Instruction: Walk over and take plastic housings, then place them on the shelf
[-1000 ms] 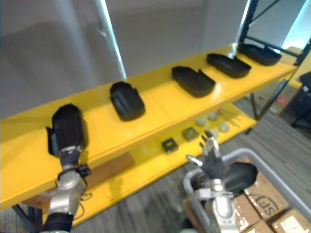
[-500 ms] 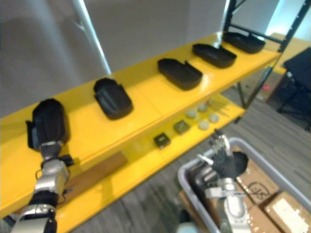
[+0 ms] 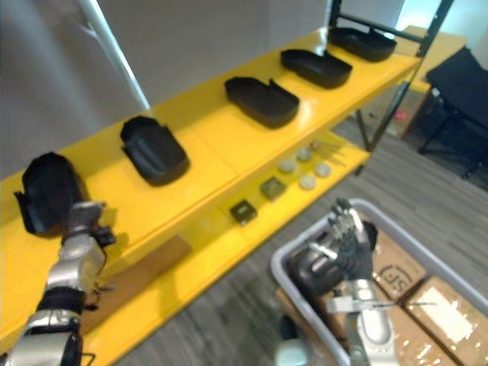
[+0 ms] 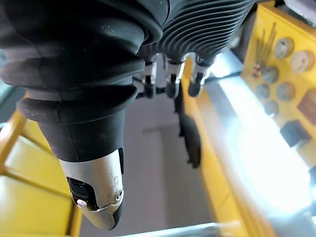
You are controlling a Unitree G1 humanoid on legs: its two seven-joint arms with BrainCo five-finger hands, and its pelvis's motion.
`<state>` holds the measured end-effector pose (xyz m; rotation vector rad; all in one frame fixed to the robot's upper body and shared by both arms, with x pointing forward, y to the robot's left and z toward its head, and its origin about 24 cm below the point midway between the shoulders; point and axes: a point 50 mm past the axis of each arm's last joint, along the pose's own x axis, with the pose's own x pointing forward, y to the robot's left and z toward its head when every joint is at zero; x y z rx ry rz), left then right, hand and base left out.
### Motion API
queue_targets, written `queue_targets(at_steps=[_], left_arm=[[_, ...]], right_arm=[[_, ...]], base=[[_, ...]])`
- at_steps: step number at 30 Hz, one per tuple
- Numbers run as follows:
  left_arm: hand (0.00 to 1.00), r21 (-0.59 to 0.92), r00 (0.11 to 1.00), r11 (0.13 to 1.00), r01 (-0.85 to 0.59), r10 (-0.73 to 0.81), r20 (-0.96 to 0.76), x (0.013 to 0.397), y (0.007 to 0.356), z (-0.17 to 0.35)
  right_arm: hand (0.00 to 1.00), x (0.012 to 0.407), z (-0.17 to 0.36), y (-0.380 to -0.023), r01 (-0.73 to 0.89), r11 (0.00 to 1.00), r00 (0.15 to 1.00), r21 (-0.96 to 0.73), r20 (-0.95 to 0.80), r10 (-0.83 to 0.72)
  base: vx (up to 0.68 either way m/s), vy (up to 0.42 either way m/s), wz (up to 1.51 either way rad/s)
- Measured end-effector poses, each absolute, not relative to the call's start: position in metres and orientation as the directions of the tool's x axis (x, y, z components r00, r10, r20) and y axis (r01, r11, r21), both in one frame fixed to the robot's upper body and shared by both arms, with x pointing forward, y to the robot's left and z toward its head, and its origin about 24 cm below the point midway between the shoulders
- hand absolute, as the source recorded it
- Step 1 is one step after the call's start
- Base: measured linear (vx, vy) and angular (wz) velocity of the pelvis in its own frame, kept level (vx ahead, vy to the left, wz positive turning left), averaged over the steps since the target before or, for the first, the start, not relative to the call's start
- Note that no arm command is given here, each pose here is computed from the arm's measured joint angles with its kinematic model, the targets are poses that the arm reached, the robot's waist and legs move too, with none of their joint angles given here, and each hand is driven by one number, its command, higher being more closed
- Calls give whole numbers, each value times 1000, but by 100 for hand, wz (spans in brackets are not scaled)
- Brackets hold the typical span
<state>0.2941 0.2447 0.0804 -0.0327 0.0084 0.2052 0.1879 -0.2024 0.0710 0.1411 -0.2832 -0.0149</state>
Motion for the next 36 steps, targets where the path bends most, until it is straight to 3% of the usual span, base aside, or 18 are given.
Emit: queue_targets(at_steps=[3,5,9,11,13,18,22,28,32,36], left_arm=[[0,-57,989,994,-98,103,105,267,226,100],[0,-46,981,994,-103,109,158,251,230,110],[0,110,899,934,-339,288,330,223,259,141],[0,221,796,809,-545,416,440,212,278,157],[0,313,737,709,-633,427,524,209,284,172],[0,544,691,437,-717,337,639,237,303,223],[0,719,778,301,-627,300,553,273,314,244],[0,912,918,253,-323,319,236,317,325,223],[0,951,923,269,-151,383,38,332,338,207],[0,954,870,299,22,464,-165,332,357,187]], right_arm=[[0,187,78,-204,4,990,951,139,306,-46],[0,184,76,-207,34,990,954,138,291,-73],[0,178,68,-207,69,987,964,148,245,-104],[0,178,66,-203,76,983,964,168,241,-116],[0,178,65,-201,87,980,965,177,229,-127],[0,179,62,-199,116,976,967,187,202,-154],[0,184,63,-197,106,975,968,193,205,-146],[0,189,62,-196,59,983,976,174,196,-93],[0,192,60,-198,33,987,981,157,183,-62],[0,193,61,-200,19,991,982,136,185,-44]], base=[[-33,0,21],[-54,2,24],[-50,-5,28],[-37,-17,18],[-15,-12,5],[1,-1,2],[9,12,-7],[-8,7,-6],[-52,6,-16],[-44,3,-15]])
